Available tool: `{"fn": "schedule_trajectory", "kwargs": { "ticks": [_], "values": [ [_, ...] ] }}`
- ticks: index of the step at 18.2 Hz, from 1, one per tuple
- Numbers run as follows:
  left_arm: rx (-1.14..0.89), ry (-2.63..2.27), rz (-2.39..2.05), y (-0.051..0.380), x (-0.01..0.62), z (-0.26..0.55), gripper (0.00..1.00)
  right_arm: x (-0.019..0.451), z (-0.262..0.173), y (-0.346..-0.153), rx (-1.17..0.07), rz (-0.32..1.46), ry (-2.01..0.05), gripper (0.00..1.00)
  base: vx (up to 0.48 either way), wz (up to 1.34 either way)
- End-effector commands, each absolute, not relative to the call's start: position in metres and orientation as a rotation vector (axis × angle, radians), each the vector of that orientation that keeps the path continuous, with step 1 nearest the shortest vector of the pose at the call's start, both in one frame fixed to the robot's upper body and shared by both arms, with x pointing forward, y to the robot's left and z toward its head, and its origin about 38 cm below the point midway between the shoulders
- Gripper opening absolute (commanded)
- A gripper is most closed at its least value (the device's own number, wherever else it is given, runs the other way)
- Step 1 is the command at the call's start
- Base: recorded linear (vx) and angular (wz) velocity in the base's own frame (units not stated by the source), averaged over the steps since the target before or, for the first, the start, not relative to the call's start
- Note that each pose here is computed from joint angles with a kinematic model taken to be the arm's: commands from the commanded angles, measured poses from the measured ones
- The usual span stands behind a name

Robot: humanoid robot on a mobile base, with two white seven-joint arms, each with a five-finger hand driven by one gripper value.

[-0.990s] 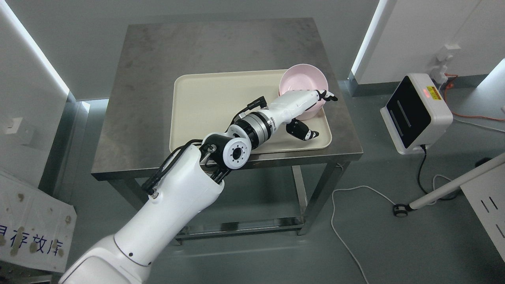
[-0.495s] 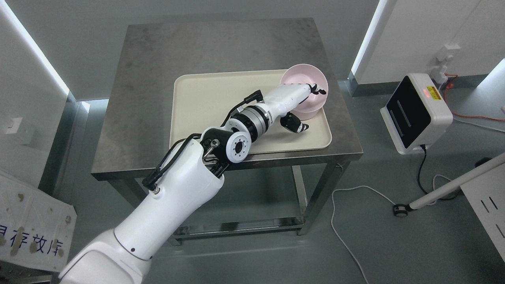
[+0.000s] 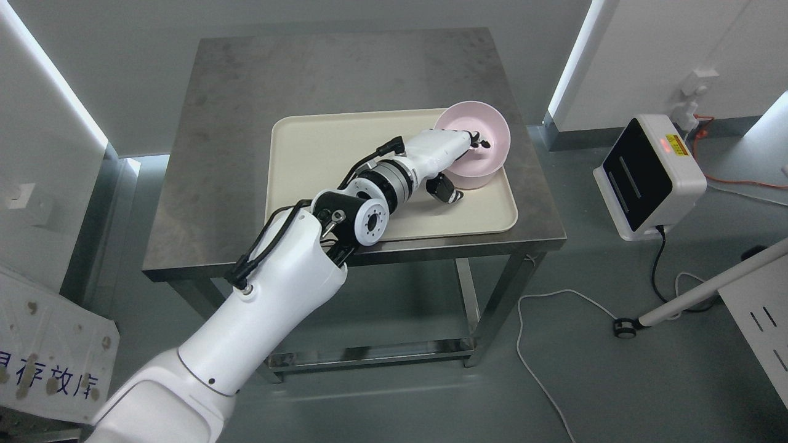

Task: Stack pink IKEA bowls on left shelf middle
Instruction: 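Grasp the stacked pink bowls with the left hand and lift them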

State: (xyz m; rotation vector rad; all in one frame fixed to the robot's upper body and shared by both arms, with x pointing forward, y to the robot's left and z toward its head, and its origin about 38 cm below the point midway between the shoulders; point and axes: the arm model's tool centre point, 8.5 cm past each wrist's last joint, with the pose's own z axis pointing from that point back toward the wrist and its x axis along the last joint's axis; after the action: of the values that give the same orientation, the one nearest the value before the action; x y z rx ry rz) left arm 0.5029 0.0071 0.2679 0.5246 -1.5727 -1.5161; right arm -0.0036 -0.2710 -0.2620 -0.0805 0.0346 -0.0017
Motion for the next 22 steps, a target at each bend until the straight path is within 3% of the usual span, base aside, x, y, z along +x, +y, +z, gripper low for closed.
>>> {"fn": "schedule_trajectory", "kwargs": {
  "ticks": [1, 8, 13, 16, 22],
  "values": [
    [0.560, -1.512, -1.522, 0.021, 0.513, 0.257, 0.57, -0.011, -0.261, -0.282, -0.099, -0.012, 0.029, 1.00, 0.000, 0.00],
    [0.529, -1.548, -1.557, 0.017, 0.510, 0.255, 0.43, -0.011, -0.261, -0.282, -0.099, -0.012, 0.029, 1.00, 0.000, 0.00],
    [0.452, -1.657, -1.615, 0.022, 0.505, 0.252, 0.13, -0.011, -0.261, -0.282, -0.099, -0.012, 0.030, 1.00, 0.000, 0.00],
    [0.407, -1.704, -1.638, 0.027, 0.502, 0.245, 0.01, -0.011, -0.261, -0.282, -0.099, -0.012, 0.029, 1.00, 0.000, 0.00],
    [0.426, -1.826, -1.532, 0.056, 0.516, 0.283, 0.00, -0.011, -0.261, -0.282, -0.099, -0.012, 0.030, 1.00, 0.000, 0.00]
  ]
}}
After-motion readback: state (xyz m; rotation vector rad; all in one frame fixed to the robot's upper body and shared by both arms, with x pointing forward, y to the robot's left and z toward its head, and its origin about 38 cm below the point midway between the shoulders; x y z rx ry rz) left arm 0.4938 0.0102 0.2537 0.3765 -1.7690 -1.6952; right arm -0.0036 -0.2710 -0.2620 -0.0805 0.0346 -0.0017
